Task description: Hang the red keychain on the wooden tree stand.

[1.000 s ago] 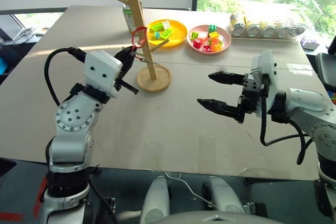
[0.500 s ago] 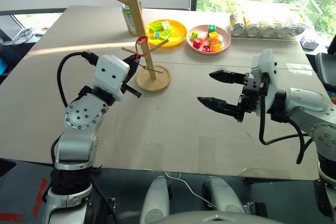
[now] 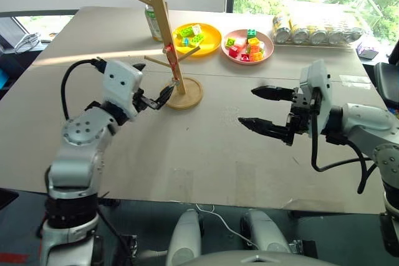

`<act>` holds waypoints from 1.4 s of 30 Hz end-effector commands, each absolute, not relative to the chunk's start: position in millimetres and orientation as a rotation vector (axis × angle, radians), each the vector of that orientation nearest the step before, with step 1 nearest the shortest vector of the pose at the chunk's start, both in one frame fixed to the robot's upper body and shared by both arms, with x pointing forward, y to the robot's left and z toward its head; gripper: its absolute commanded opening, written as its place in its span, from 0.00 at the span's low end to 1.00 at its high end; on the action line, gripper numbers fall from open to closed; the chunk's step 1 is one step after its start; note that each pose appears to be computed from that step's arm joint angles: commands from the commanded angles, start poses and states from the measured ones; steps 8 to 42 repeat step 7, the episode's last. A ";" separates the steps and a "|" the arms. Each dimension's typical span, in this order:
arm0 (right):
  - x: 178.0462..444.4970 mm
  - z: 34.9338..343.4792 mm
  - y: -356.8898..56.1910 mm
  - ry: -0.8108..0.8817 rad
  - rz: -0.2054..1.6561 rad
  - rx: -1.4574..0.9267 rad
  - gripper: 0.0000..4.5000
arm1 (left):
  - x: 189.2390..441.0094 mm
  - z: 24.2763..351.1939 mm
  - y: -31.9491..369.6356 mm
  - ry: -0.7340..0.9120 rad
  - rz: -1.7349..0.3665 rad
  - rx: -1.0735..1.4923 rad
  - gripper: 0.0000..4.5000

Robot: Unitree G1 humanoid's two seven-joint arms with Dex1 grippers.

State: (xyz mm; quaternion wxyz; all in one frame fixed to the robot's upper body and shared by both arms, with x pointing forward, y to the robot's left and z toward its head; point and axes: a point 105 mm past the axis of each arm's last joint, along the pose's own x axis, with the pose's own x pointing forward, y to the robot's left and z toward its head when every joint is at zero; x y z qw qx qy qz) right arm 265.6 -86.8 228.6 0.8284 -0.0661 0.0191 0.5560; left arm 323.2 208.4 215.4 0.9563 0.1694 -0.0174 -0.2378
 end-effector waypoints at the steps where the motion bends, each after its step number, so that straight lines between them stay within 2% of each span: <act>1: 273.7 246.9 -96.1 -0.008 1.165 -0.193 1.00 | 305.7 237.7 219.0 0.079 -0.630 0.222 1.00; 4: 283.3 250.3 -105.8 0.007 1.137 -0.207 1.00 | 298.4 259.2 241.2 0.136 -0.672 0.164 1.00; 7: 288.0 246.0 -110.7 0.028 1.130 -0.221 1.00 | 301.9 262.8 270.0 0.170 -0.624 0.169 1.00; 42: 288.0 246.0 -110.7 0.028 1.130 -0.221 1.00 | 301.9 262.8 270.0 0.170 -0.624 0.169 1.00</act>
